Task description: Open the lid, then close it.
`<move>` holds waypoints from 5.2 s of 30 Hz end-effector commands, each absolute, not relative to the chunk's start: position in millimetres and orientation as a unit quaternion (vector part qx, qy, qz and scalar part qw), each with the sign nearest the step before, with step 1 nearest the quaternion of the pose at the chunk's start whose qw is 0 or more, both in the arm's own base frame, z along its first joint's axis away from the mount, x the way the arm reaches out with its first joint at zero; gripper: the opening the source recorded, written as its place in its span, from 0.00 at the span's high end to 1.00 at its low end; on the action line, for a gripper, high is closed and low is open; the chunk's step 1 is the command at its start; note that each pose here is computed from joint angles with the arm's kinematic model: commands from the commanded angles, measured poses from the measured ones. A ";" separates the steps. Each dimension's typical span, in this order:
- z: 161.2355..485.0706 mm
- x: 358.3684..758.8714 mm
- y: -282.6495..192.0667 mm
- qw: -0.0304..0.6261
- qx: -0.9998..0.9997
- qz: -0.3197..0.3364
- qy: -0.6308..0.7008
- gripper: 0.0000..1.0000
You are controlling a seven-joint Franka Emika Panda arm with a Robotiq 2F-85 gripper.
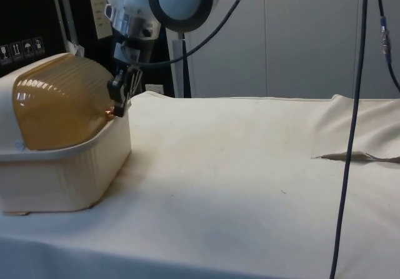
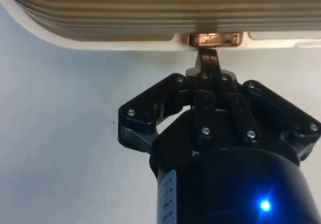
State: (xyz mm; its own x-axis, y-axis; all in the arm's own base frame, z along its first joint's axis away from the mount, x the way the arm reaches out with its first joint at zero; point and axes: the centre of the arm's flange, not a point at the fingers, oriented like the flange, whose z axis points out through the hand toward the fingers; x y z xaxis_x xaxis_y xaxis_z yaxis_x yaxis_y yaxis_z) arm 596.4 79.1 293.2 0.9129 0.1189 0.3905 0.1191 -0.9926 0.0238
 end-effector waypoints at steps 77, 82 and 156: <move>289.1 601.3 71.8 -0.013 -0.975 -0.200 -0.095 1.00; 291.3 601.5 79.7 -0.011 -0.974 -0.203 -0.100 1.00; 387.7 637.7 97.4 -0.003 -0.943 -0.314 -0.110 1.00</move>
State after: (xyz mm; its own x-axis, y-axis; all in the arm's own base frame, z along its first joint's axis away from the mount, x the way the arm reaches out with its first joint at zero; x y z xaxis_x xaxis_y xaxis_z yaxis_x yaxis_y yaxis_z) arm 635.4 96.2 387.4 0.7860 0.2117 0.5808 0.2076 -0.9754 0.0746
